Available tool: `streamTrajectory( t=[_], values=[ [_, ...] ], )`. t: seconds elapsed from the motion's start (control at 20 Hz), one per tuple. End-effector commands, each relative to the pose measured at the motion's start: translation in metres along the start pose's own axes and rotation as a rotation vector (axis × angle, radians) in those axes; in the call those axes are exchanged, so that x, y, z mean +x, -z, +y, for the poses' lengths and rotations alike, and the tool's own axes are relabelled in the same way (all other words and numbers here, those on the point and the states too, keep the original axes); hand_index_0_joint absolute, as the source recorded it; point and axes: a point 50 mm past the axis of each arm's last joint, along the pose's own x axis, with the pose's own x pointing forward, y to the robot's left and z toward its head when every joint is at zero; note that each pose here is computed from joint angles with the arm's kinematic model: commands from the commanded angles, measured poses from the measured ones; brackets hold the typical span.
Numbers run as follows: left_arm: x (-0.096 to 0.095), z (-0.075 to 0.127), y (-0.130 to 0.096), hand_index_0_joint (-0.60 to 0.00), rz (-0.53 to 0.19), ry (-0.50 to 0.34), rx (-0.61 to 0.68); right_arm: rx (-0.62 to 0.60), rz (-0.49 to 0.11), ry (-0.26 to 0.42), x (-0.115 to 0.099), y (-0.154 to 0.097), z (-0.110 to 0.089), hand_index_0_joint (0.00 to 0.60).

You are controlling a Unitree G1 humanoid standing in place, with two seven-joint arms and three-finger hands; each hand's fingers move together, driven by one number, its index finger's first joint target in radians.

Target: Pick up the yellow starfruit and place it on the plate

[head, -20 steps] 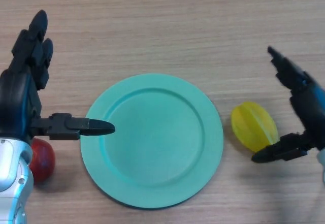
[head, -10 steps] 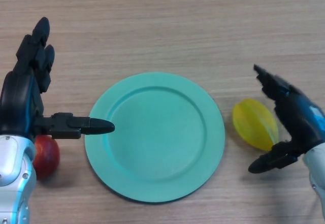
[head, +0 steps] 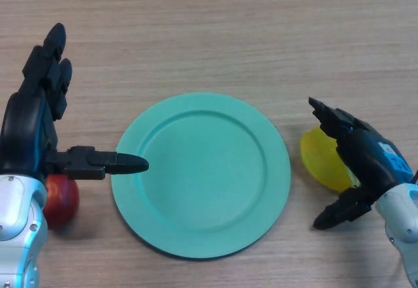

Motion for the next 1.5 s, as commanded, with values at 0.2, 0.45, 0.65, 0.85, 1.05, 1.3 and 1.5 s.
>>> streamTrajectory(
  t=[0.2, 0.45, 0.65, 0.85, 1.05, 1.3, 1.5],
  values=[
    [-0.005, 0.023, -0.042, 0.0, -0.253, -0.09, 0.091, -0.327, -0.162, 0.147, 0.002, -0.006, -0.033, 0.6],
    [-0.007, 0.023, -0.045, 0.0, -0.276, -0.103, 0.087, -0.305, -0.178, 0.167, -0.001, -0.011, -0.038, 0.6],
    [-0.008, 0.023, -0.046, 0.0, -0.274, -0.106, 0.077, -0.327, -0.237, 0.198, -0.001, -0.029, -0.044, 0.6],
    [-0.008, 0.024, -0.048, 0.0, -0.276, -0.104, 0.076, -0.275, -0.349, 0.208, 0.0, -0.061, -0.046, 0.6],
    [-0.009, 0.026, -0.049, 0.0, -0.274, -0.106, 0.057, -0.24, -0.469, 0.183, 0.006, -0.09, -0.036, 0.6],
    [-0.01, 0.032, -0.05, 0.0, -0.274, -0.109, 0.058, 0.106, -0.544, 0.066, 0.011, -0.131, -0.011, 0.6],
    [-0.01, 0.036, -0.05, 0.0, -0.284, -0.117, 0.053, 0.34, -0.545, -0.028, 0.013, -0.152, 0.01, 0.6]
  ],
)
